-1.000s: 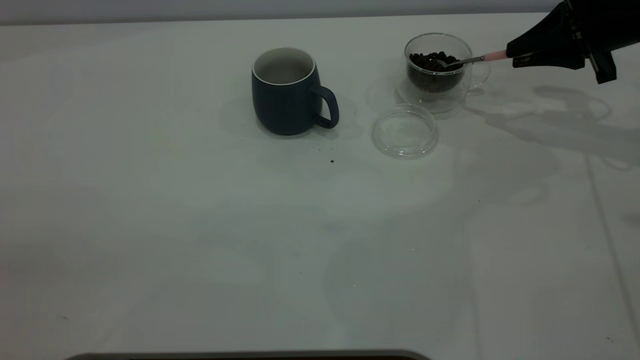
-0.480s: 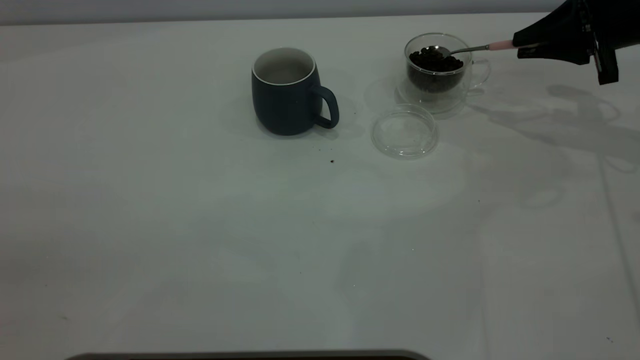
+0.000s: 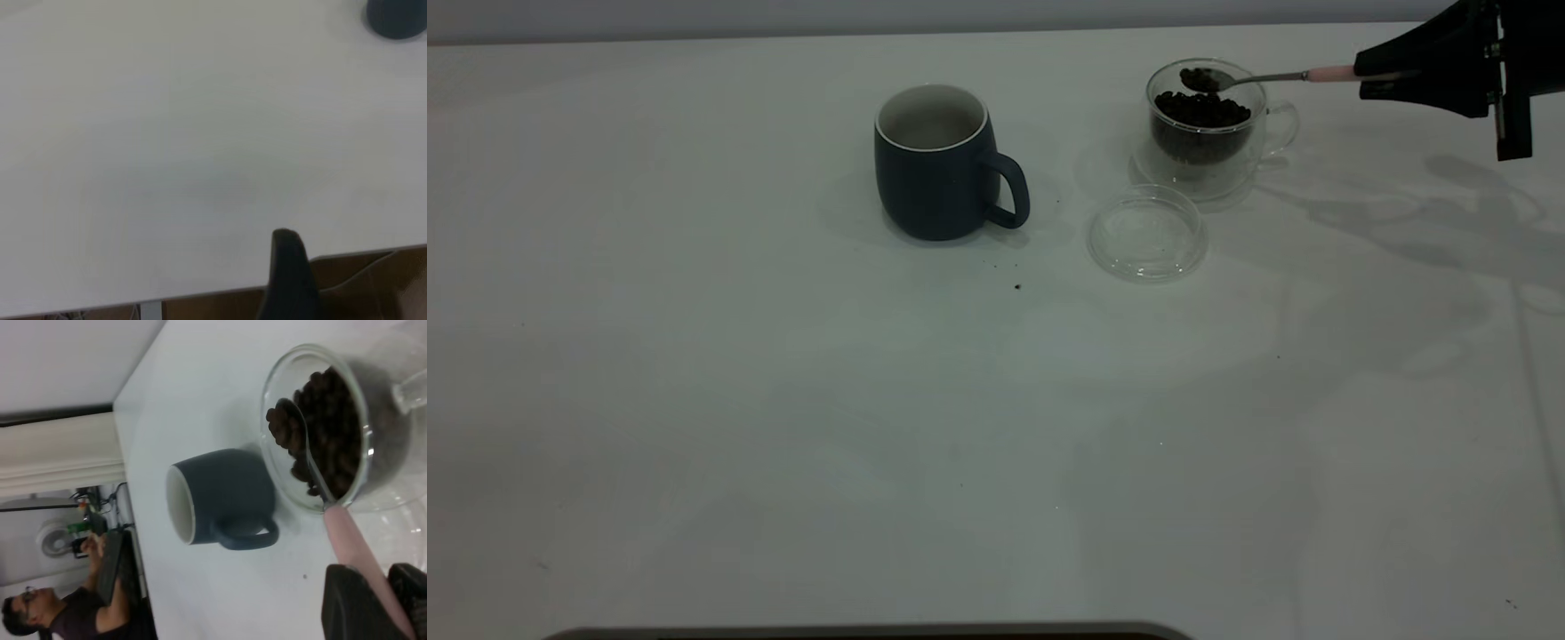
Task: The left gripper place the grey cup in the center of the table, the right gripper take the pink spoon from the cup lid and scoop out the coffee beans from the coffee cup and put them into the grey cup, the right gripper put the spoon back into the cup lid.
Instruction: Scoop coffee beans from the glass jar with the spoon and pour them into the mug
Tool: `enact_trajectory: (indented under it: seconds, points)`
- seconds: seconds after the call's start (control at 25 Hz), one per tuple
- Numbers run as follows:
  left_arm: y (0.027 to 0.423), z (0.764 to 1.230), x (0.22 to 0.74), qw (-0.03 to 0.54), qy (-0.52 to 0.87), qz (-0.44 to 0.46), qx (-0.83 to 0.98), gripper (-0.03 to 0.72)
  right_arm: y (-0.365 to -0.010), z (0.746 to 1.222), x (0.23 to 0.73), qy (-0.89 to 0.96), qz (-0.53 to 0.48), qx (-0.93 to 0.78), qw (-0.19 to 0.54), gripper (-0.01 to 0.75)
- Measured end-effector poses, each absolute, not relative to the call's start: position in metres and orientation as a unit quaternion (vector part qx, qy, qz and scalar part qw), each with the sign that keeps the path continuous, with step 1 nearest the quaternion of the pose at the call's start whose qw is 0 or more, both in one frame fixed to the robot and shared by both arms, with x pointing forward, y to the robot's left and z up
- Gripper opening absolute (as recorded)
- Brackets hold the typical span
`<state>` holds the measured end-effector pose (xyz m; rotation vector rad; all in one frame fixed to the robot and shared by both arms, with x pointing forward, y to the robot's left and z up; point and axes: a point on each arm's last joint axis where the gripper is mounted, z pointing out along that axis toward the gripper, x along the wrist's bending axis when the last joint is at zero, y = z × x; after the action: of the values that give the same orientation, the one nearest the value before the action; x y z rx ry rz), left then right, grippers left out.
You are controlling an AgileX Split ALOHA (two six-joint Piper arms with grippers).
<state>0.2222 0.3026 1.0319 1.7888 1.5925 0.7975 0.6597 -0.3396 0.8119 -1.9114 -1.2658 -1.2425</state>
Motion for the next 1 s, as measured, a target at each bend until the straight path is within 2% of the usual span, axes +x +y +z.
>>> enact_trajectory:
  seconds: [0.4, 1.0]
  points:
    - [0.303, 1.032, 0.222, 0.304, 0.601, 0.301, 0.675, 0.567, -0.329, 0.816, 0.662, -0.461, -0.474, -0.695, 0.283, 0.11]
    - [0.303, 1.032, 0.222, 0.303, 0.6, 0.301, 0.676, 0.567, -0.217, 0.822, 0.664, -0.496, -0.471, -0.645, 0.34, 0.11]
